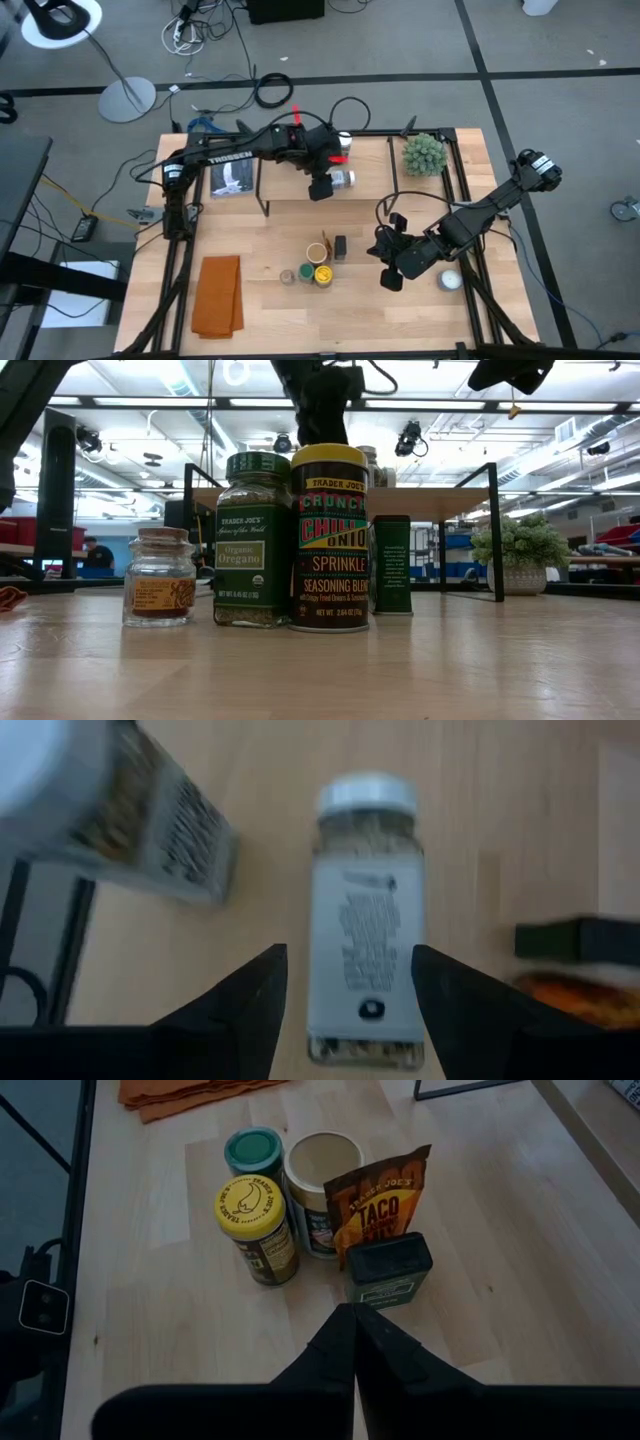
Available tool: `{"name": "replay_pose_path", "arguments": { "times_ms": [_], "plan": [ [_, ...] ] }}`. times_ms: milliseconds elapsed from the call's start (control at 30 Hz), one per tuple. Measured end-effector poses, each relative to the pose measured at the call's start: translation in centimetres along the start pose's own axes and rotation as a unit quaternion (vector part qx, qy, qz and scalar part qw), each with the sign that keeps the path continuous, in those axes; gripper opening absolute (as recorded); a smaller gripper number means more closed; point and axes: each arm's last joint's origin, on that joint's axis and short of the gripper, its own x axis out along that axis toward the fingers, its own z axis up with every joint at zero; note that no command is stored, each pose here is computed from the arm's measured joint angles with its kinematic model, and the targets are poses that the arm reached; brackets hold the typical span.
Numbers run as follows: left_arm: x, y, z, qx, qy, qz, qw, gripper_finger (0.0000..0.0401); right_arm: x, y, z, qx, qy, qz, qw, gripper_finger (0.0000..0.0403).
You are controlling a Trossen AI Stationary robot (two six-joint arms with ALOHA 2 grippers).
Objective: Shelf spices
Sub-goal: Put the white seasoning bottle on the shelf aligned with the other white seasoning bottle
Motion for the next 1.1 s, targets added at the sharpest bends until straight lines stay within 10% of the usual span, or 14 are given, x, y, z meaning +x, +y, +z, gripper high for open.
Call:
{"name": "replay_pose_path", "arguments": {
  "times_ms": [1100],
  "plan": [
    [0.55, -0.11, 0.12, -0.015, 0.002, 0.019, 1.000, 0.0219, 0.02, -0.03, -0.05, -0.001, 0.002, -0.002, 1.000, 0.0007]
  ]
}}
